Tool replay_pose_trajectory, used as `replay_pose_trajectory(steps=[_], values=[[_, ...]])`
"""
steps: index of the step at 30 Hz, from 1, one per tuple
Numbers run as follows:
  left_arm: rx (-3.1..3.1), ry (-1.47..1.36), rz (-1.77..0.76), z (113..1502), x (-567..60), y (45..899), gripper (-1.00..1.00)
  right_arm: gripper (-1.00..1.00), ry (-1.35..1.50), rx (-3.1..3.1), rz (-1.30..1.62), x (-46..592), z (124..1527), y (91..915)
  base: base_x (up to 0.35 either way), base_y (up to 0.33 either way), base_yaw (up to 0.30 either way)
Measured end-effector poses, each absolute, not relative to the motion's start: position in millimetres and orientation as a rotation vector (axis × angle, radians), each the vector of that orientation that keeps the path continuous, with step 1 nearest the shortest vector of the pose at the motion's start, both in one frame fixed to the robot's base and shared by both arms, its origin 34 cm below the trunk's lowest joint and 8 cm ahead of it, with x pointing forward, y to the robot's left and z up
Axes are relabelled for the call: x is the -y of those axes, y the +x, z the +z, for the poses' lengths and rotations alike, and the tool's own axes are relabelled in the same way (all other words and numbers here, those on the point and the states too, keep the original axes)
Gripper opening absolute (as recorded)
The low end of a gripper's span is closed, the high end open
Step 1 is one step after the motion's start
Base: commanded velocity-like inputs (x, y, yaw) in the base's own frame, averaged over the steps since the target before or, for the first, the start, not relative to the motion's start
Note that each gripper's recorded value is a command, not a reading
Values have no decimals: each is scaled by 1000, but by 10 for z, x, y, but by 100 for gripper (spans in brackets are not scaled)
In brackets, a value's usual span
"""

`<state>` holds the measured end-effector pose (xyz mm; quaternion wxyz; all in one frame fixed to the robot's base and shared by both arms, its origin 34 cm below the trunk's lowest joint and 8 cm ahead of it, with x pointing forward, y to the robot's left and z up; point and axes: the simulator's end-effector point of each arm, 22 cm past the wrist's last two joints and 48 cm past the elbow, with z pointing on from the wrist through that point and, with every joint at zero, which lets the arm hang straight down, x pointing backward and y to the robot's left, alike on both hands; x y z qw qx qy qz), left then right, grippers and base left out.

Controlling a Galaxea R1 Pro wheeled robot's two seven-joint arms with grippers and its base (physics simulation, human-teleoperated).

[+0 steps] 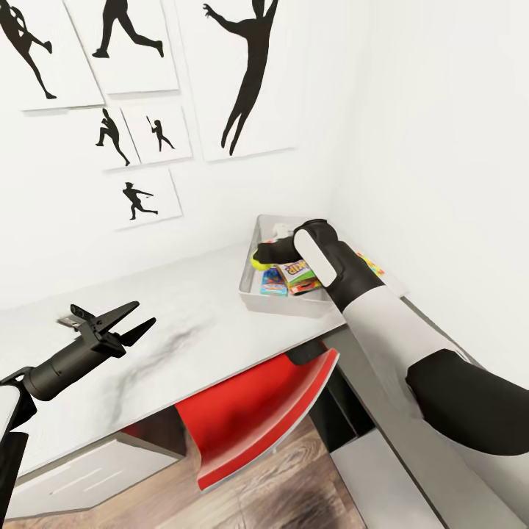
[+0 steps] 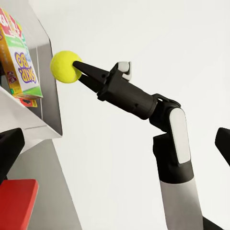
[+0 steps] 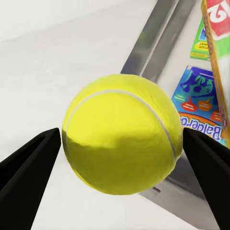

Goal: Put all the toys in the child's room - the three board games (two on the bed and one on the table), the two jigsaw puzzles on the table, and the tennis ball on the table - inside the toy box on the table in the child's room.

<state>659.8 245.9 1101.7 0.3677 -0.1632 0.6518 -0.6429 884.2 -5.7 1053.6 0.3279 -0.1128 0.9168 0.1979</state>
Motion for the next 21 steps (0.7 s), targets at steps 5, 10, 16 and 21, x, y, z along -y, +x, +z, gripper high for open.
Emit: replay_pose_trajectory(steps=[5,10,16,21], values=[[-1676,-421,-1651,11006,-2459,6600,100,-100,-294,-2395,502,116,10541,8873,0,0,3],[-1680,-425,-1651,10978,-2459,6605,100,-100,-292,-2391,498,137,10533,8894,0,0,1],[-1686,-433,-1651,10933,-2459,6613,100,-100,-289,-2396,497,159,10480,8907,0,0,0],[-1689,-436,-1651,10911,-2459,6616,100,-100,-288,-2400,497,163,10446,8907,0,0,0]])
